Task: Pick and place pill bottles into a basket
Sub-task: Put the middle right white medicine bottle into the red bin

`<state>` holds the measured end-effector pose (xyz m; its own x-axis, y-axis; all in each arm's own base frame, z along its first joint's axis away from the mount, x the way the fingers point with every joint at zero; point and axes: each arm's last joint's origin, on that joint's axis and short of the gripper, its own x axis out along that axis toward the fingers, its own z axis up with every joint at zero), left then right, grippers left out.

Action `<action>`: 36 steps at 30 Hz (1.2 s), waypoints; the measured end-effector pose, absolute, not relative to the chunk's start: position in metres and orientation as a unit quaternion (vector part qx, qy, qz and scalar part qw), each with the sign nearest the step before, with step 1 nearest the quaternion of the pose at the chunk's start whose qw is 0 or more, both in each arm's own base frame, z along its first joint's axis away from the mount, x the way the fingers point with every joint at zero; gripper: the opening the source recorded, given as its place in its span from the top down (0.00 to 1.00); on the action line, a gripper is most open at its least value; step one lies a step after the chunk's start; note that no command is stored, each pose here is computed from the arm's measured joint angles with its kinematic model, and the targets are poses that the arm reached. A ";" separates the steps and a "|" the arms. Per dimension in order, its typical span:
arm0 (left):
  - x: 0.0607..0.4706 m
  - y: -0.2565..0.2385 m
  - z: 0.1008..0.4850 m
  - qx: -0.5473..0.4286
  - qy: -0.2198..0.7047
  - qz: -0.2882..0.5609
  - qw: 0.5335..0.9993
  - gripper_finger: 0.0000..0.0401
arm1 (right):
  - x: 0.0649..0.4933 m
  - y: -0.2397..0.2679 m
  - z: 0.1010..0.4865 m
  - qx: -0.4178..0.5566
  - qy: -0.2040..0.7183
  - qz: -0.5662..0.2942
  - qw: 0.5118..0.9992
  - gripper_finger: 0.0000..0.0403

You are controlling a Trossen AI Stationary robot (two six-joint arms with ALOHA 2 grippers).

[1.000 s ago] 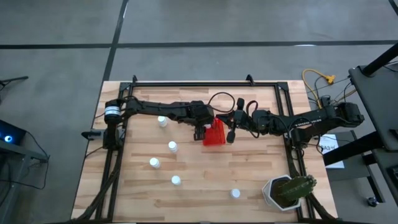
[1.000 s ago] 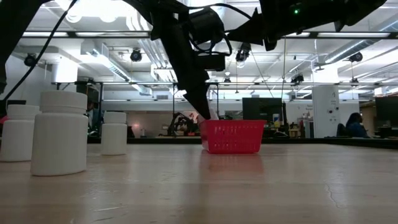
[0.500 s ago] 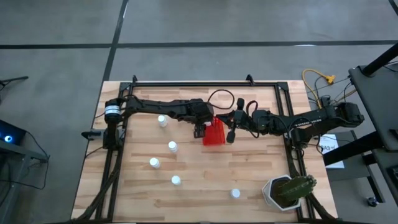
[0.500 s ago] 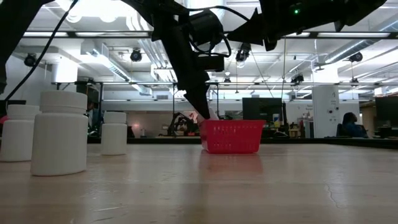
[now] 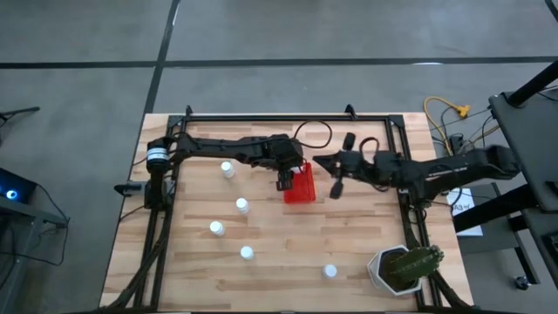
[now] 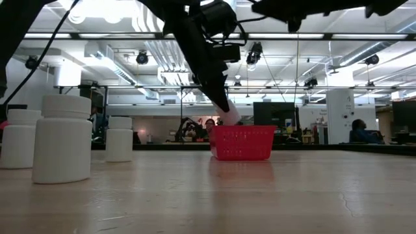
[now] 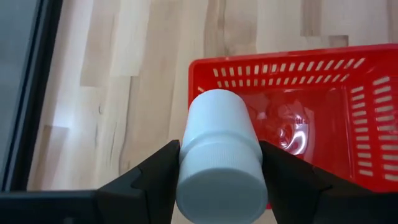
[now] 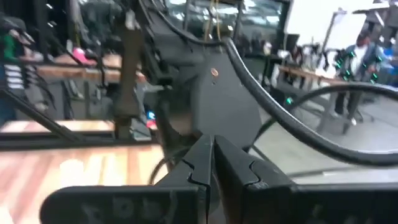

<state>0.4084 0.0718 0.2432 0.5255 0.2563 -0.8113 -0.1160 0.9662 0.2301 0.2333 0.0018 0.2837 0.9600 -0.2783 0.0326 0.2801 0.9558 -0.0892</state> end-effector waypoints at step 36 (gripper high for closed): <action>0.465 0.066 0.253 0.096 0.585 0.074 0.802 0.52 | 0.189 0.006 0.282 -0.027 -0.060 -0.105 0.992 0.98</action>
